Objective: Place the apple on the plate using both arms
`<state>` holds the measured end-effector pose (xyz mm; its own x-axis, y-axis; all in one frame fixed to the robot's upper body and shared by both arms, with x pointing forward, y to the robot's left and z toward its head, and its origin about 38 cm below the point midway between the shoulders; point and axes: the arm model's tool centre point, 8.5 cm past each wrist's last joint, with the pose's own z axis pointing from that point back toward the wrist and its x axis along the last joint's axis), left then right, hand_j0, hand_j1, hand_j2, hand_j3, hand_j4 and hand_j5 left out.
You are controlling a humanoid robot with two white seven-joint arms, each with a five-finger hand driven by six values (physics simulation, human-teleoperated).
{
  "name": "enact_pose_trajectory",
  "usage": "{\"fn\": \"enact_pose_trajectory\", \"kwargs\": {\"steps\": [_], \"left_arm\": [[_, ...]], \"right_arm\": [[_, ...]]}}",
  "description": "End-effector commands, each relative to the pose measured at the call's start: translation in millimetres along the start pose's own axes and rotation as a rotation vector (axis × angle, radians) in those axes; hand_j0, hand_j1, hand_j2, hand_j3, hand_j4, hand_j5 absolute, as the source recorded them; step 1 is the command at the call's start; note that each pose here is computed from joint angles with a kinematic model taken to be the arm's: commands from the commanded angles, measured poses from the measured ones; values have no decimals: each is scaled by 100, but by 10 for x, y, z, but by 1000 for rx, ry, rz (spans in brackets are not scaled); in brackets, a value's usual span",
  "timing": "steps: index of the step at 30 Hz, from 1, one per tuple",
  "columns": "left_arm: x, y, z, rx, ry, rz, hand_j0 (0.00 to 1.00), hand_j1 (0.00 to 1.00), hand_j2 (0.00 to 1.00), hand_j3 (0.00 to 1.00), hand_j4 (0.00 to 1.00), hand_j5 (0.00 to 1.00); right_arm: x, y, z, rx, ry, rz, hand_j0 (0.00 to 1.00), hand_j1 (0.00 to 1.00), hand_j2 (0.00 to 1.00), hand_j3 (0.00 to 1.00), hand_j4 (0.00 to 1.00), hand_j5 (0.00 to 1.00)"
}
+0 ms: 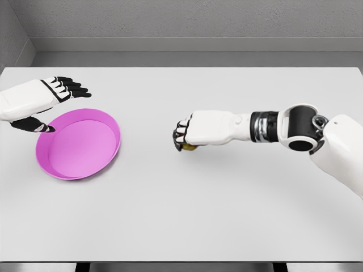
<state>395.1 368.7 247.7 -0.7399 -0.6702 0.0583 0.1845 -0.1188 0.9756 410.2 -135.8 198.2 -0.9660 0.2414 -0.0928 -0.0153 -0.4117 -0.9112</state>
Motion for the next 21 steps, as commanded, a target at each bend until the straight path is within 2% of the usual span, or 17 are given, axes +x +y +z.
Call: {"fn": "enact_pose_trajectory", "kwargs": {"steps": [1,11,21], "left_arm": [[-6,6,6,4,2,5,100,100,100,100,100,100],[-6,6,6,4,2,5,100,100,100,100,100,100],[-5,0,7,3,2,6,100,100,100,100,100,100]], "right_arm": [[35,-15,-115,-6,-14,-6,41,41,41,41,41,41],[48,-119,-458,8,-52,5,41,41,41,41,41,41],[-2,-26,-631,45,-48,-10,42,42,42,42,42,42]]}}
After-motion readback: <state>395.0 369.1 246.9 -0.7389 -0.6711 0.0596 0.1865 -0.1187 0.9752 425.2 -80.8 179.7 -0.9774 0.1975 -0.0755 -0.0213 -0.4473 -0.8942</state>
